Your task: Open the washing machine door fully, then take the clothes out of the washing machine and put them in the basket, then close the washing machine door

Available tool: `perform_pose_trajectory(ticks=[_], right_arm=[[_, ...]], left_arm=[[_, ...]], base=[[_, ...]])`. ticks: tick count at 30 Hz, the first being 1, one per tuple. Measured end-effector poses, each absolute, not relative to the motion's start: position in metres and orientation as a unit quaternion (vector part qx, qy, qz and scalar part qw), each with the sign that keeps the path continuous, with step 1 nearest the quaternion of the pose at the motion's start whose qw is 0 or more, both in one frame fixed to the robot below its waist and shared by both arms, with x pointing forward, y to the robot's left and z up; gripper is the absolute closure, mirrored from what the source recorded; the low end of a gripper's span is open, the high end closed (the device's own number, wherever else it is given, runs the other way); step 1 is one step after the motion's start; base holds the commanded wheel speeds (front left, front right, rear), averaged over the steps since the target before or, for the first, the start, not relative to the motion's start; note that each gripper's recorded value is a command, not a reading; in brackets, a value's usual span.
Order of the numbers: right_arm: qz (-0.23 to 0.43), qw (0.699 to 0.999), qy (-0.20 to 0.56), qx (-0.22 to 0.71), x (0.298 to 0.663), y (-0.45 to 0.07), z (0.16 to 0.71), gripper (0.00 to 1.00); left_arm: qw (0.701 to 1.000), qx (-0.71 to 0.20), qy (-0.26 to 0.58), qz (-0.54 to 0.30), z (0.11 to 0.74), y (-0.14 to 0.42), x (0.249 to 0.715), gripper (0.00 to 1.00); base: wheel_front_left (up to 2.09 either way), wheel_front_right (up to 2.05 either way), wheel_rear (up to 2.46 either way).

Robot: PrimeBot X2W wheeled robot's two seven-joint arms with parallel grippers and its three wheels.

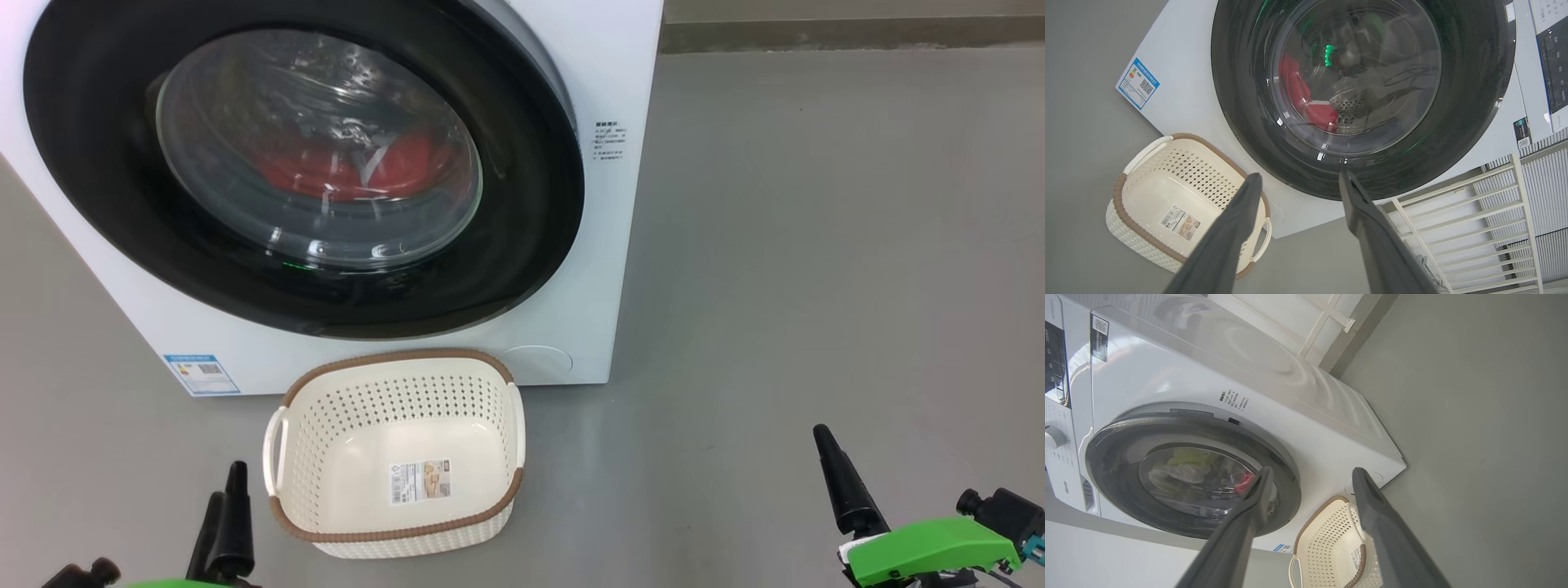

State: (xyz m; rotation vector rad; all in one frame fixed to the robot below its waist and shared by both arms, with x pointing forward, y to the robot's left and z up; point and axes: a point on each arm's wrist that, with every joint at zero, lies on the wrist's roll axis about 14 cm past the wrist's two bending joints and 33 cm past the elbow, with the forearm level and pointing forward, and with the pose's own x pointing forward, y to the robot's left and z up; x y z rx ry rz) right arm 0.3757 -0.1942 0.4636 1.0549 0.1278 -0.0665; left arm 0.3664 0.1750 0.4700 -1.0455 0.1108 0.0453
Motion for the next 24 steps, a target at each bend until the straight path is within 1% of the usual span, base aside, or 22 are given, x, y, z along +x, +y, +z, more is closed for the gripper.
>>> perform_pose_trajectory(ticks=[11, 24], right_arm=[[-0.022, 0.896, 0.06, 0.439, 0.3763, -0.1944, 0.4648, 0.0], [-0.007, 0.926, 0.057, 0.373, 0.3775, -0.1915, 0.4672, 0.0]], left_arm=[[0.9, -0.435, 0.04, 0.01, 0.4776, 0.173, 0.3677, 0.0], [0.931, -0.364, 0.031, 0.002, 0.4807, 0.1713, 0.3655, 0.0]], base=[[0.0, 0.0, 0.0], [0.0, 0.0, 0.0]])
